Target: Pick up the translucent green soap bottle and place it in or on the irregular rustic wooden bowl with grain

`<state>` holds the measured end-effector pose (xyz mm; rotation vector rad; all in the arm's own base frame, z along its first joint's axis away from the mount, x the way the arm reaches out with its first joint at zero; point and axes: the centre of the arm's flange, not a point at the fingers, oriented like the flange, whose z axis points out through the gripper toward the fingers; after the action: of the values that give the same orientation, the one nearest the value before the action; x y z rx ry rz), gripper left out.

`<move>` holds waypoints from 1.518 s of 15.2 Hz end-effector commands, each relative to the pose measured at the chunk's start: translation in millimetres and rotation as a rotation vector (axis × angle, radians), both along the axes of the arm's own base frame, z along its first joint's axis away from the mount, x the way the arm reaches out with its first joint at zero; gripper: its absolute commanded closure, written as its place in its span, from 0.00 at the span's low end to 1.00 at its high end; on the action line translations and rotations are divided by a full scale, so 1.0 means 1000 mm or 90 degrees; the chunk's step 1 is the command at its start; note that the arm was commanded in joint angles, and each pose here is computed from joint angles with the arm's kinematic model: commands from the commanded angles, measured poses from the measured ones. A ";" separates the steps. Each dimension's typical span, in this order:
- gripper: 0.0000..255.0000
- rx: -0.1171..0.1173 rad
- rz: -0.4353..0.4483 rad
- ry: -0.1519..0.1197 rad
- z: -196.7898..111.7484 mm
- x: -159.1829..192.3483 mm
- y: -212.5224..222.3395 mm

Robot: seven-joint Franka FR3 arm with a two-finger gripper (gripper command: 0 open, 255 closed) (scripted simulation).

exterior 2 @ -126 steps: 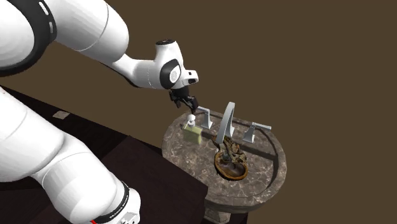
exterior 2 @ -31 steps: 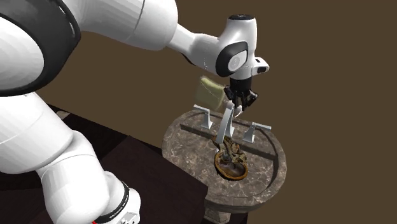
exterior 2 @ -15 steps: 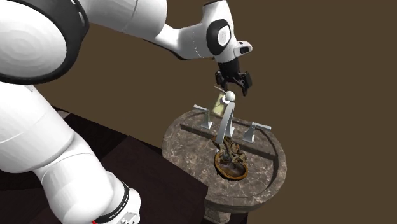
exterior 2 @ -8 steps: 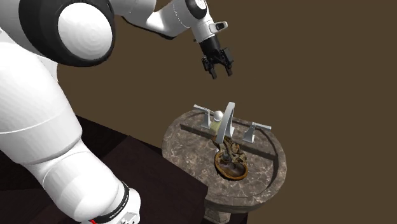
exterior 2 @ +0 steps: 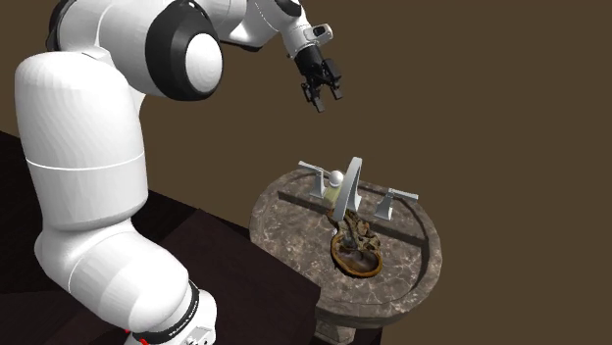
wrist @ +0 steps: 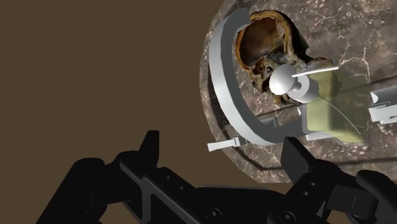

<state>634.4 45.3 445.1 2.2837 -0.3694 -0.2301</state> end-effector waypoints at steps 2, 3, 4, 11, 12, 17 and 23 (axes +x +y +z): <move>0.00 -0.002 -0.002 0.001 -0.010 -0.004 -0.009; 0.00 -0.002 -0.002 0.001 -0.013 -0.005 -0.013; 0.00 -0.002 -0.002 0.001 -0.019 -0.007 -0.019; 0.00 -0.002 -0.002 0.001 -0.019 -0.007 -0.019; 0.00 -0.002 -0.002 0.001 -0.019 -0.007 -0.019; 1.00 -0.002 -0.002 0.001 -0.019 -0.007 -0.019; 0.00 -0.002 -0.002 0.001 -0.019 -0.007 -0.019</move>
<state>627.0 26.6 426.5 2.2792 -0.3721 -0.2326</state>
